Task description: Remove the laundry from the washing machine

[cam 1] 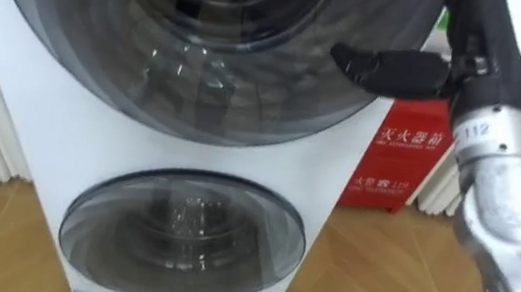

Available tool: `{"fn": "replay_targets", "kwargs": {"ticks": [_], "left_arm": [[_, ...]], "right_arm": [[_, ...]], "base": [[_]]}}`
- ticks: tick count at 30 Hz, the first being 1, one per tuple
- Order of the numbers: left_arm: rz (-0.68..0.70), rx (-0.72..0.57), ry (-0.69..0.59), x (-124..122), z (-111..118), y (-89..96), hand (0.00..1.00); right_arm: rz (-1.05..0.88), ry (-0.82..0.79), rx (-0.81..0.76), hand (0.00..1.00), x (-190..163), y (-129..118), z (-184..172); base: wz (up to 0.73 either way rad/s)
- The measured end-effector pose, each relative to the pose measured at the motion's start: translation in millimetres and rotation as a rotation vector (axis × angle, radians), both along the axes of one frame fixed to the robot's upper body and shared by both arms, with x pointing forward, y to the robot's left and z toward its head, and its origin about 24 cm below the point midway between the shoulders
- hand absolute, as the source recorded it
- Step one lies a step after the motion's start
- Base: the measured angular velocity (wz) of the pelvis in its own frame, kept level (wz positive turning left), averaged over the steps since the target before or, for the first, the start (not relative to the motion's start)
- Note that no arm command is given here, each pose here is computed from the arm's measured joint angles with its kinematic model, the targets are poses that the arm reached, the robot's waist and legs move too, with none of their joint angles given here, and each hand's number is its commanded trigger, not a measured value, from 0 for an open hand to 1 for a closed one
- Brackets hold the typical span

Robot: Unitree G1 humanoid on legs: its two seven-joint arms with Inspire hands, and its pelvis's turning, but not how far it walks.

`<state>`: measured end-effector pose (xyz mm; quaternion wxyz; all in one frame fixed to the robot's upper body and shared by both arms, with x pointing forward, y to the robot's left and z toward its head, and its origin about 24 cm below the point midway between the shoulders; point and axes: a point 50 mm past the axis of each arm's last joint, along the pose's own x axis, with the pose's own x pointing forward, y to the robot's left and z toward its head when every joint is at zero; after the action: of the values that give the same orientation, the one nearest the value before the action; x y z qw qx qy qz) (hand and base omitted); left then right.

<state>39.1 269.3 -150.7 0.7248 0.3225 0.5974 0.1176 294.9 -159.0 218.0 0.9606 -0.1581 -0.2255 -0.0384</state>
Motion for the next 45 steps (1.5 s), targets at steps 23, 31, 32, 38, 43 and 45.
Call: {"fn": "replay_targets", "kwargs": {"ticks": [23,31,32,38,43,45], "left_arm": [[0.015,-0.019,-0.032,-16,0,0.0,0.0],[0.007,-0.042,-0.012,-21,-2,-2.8,0.0],[-0.001,-0.045,-0.011,-20,-2,-3.4,0.0],[-0.024,-0.052,-0.008,-16,-3,-6.1,0.0],[-0.04,-0.056,-0.005,-15,-3,-8.0,0.0],[-0.041,-0.054,-0.005,-15,-3,-7.4,0.0]], "right_arm": [[0.253,-0.018,-0.004,0.0,-30,1,-15],[0.355,-0.029,0.071,0.0,-41,3,-21],[0.365,-0.036,0.08,0.0,-43,3,-22],[0.399,-0.052,0.157,0.0,-44,8,-22],[0.411,-0.055,0.177,0.0,-44,10,-22],[0.416,-0.057,0.17,0.0,-44,11,-22]], "base": [[0.01],[0.01],[0.0],[-0.04],[-0.06],[-0.11]]}}
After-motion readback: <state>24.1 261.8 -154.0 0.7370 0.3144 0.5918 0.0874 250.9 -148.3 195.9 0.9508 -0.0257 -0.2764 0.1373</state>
